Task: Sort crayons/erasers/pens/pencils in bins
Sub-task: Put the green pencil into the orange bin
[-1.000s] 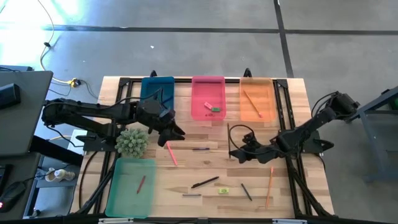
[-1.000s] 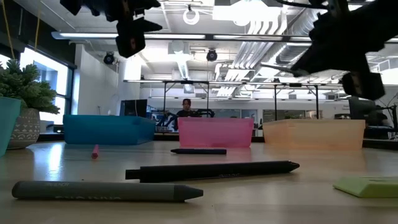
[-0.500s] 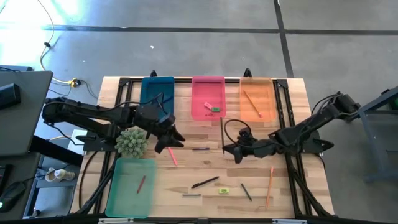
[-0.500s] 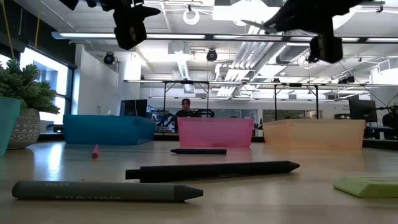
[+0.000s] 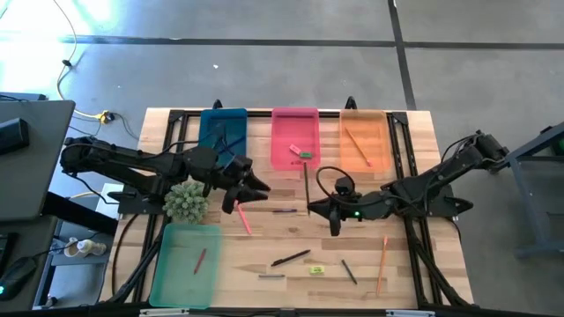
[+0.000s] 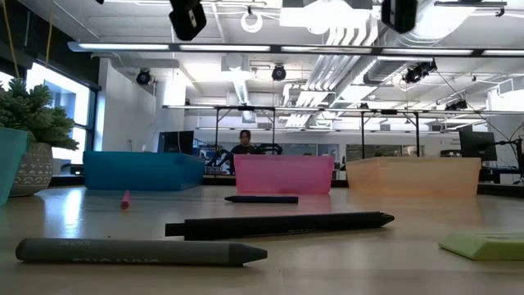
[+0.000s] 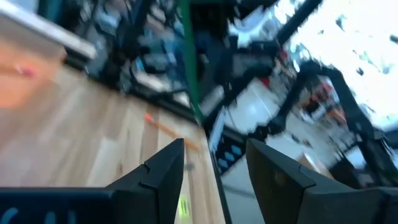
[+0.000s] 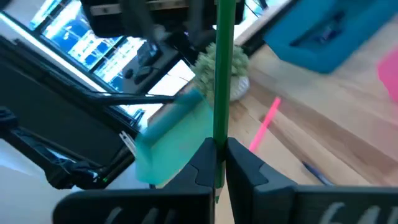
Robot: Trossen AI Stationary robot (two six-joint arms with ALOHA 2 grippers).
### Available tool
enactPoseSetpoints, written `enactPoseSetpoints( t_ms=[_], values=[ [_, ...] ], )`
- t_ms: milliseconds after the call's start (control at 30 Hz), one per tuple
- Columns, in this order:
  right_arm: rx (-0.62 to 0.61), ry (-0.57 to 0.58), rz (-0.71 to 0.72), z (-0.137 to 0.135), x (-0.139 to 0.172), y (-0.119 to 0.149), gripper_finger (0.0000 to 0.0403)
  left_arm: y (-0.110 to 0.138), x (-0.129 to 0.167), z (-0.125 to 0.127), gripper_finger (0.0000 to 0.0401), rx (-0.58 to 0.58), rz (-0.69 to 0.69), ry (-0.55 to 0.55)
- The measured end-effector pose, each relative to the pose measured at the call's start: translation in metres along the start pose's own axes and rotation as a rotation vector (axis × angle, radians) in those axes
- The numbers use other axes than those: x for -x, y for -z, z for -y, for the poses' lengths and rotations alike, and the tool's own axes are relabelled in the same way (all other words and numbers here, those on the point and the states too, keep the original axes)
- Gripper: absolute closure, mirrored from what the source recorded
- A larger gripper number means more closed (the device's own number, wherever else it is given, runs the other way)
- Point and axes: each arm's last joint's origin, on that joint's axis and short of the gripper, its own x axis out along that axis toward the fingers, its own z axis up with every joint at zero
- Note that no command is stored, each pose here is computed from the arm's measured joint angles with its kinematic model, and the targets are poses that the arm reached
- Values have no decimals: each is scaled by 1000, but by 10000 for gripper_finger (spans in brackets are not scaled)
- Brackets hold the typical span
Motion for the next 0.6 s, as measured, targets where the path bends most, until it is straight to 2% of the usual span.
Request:
enactPoseSetpoints(
  t_ms=[233, 433, 600],
  values=[
    [115, -17, 0, -11, -23, -21, 400, -9, -5, 0, 240, -21, 124, -1],
    [182, -37, -11, -11, -39, -35, 400, -12, -8, -6, 240, -20, 157, -9],
    [200, -45, -43, -6, -49, -37, 400, -15, -7, -10, 240, -22, 171, -21]
  ],
)
